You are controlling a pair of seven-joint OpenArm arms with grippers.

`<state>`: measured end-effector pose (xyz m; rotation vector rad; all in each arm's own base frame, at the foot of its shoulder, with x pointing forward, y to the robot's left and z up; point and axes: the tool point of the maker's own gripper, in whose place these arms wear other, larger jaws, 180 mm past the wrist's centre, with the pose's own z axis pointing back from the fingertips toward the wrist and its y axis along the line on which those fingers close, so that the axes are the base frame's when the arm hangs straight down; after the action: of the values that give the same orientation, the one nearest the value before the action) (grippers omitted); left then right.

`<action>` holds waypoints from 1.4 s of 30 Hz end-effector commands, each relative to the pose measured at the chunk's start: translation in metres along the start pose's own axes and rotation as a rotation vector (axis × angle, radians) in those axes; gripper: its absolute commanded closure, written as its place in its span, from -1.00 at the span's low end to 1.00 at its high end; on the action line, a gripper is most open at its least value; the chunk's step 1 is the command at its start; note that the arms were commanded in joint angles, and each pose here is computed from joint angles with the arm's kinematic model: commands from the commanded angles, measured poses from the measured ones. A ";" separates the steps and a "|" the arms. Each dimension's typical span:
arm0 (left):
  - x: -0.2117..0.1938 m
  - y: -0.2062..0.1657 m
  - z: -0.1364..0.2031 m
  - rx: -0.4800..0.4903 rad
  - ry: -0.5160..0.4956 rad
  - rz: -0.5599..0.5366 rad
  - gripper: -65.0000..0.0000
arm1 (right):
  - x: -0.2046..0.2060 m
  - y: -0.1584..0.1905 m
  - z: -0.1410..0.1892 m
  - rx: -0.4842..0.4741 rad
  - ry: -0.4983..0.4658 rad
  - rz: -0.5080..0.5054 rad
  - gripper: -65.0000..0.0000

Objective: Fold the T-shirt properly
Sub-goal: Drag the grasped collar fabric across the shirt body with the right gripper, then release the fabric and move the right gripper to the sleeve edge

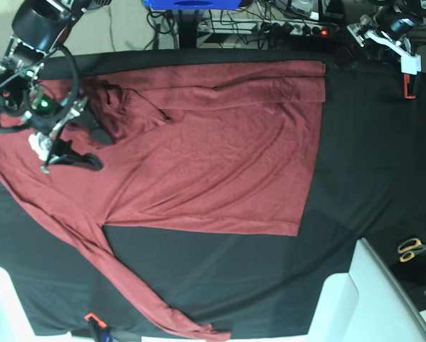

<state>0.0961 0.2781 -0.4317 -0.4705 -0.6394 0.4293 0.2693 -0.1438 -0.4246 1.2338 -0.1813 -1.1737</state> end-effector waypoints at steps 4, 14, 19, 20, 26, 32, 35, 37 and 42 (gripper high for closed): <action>0.031 0.000 0.017 0.067 -0.060 -0.135 -0.85 | 0.033 0.068 0.042 0.066 -0.130 0.329 -0.04; 0.110 -0.021 0.019 0.355 -0.149 -0.578 -0.85 | 0.147 0.086 0.138 -0.507 -0.498 0.757 -0.04; 0.126 -0.034 0.001 0.353 -0.079 -0.749 -0.87 | 0.191 0.094 0.160 -0.846 -0.659 1.118 -0.05; 0.123 -0.038 -0.007 0.343 -0.039 -0.800 -0.87 | 0.199 0.095 0.160 -0.873 -0.679 1.170 -0.05; 0.110 -0.060 -0.038 0.298 0.025 -0.882 -0.87 | 0.234 0.079 0.147 -0.812 -0.591 1.168 -0.05; 0.125 -0.066 -0.043 0.318 0.034 -0.873 -0.87 | 0.250 0.082 0.153 -0.757 -0.651 1.164 -0.05; 0.131 -0.070 -0.046 0.315 0.024 -0.876 -0.87 | 0.251 0.073 0.151 -0.761 -0.637 1.141 -0.06; 0.135 -0.073 -0.047 0.313 0.011 -0.876 -0.87 | 0.250 0.070 0.149 -0.759 -0.629 1.136 -0.06; 0.124 -0.069 -0.054 0.299 0.035 -0.842 -0.85 | 0.243 0.063 0.130 -0.804 -0.547 1.211 -0.06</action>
<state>0.2302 0.2694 -0.3841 0.0913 -0.6319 -0.2768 0.3143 -0.4078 -0.4554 -0.0297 -0.6071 -0.3593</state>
